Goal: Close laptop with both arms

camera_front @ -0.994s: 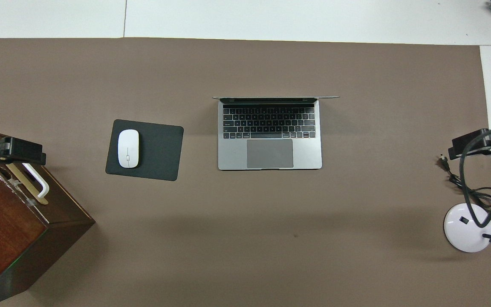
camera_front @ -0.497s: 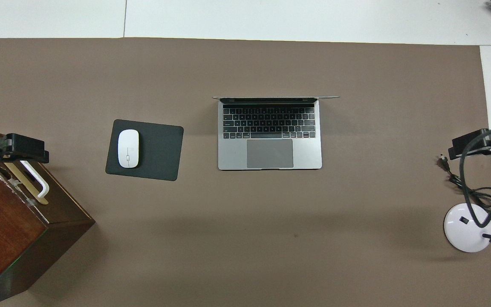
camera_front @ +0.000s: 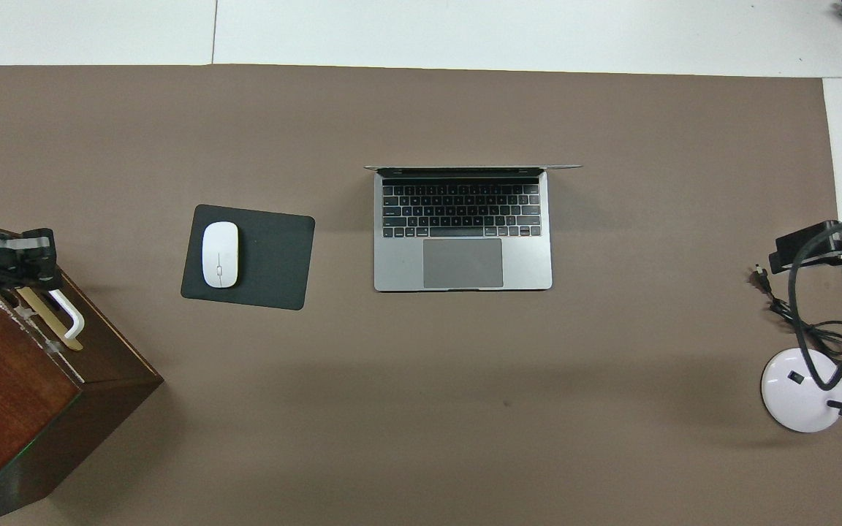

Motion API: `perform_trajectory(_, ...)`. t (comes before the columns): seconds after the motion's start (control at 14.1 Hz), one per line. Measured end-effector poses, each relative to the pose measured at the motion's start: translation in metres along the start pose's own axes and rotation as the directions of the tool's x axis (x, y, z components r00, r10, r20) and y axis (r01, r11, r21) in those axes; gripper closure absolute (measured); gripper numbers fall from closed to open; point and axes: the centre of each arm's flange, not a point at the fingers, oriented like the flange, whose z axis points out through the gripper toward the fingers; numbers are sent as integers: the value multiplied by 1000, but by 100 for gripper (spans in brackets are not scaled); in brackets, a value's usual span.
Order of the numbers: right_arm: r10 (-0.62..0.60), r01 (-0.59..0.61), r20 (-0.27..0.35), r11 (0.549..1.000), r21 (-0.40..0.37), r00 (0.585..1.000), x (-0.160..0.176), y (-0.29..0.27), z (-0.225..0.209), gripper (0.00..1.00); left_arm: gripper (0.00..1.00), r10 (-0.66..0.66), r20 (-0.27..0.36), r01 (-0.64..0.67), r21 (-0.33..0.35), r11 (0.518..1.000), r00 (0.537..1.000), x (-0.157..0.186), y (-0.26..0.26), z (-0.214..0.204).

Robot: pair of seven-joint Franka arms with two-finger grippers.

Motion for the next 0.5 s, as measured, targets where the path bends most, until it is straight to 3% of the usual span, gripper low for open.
perform_trajectory(0.14, 0, 0, 0, 1000, 0, 1000, 0, 0, 0, 0, 99, -32, 16, 32, -20, 999, 999, -1, 2, 4)
perform_trajectory(0.5, 1, -1, 0, 1000, 0, 1000, 0, 0, 0, 0, 99, -334, 60, 338, -72, 939, 941, -8, 12, 25)
